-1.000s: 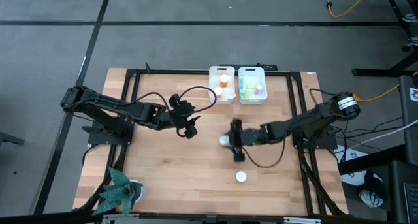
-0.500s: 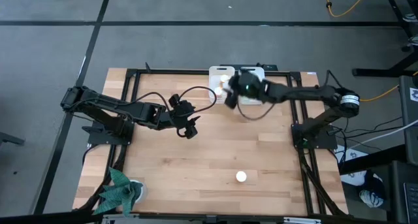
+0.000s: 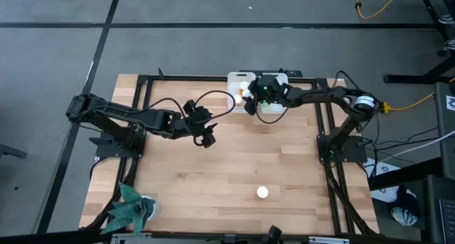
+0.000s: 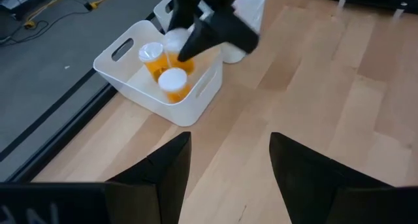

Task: Pick and place medicine bottles into bin by pill shape (circle, oval)
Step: Put the large orange medicine pill bottle into the left white bin

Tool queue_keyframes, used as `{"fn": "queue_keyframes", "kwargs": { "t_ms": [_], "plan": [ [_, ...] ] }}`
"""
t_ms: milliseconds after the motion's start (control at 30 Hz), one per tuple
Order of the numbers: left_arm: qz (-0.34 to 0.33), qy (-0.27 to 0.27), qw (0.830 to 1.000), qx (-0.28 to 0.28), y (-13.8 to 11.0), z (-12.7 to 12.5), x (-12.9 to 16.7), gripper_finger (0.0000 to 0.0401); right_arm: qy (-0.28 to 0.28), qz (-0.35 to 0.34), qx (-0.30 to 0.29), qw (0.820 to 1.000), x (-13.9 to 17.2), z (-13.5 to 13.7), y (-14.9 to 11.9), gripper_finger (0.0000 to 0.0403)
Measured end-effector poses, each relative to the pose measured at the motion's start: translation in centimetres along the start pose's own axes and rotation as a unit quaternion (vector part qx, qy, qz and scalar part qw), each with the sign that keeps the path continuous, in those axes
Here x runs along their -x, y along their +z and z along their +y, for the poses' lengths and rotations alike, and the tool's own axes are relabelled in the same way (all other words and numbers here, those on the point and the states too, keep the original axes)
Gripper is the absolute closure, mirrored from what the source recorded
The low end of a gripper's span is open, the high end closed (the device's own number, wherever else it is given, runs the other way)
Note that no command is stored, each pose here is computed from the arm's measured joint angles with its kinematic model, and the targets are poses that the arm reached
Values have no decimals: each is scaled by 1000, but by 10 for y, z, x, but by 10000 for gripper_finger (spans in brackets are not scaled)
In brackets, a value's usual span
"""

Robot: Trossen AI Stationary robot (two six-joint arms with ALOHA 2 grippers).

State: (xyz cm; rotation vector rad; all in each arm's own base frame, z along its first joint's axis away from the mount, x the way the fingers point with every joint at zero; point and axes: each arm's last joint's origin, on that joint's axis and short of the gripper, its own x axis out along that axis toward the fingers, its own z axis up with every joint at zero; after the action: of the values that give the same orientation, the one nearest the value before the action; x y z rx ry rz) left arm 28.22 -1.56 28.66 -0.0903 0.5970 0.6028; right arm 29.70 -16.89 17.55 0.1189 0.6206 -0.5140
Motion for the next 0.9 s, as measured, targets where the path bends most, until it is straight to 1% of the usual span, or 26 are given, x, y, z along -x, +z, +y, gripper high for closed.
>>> {"fn": "queue_keyframes", "kwargs": {
  "t_ms": [200,433,633,733,900],
  "plan": [
    [0,-1,1000,-1,0,0,0,202,-21,-1,-15,1000,-19,-16,-11,191],
    [0,-1,1000,-1,0,0,0,202,-42,-1,-31,999,-22,-34,-14,191],
    [0,-1,1000,-1,0,0,0,202,-45,4,-35,998,-21,-38,-15,189],
    [0,-1,1000,-1,0,0,0,202,-44,0,-35,998,-21,-37,-14,176],
    [1,-1,1000,-2,0,0,0,202,-43,3,-49,998,-21,-37,-15,143]
  ]
}}
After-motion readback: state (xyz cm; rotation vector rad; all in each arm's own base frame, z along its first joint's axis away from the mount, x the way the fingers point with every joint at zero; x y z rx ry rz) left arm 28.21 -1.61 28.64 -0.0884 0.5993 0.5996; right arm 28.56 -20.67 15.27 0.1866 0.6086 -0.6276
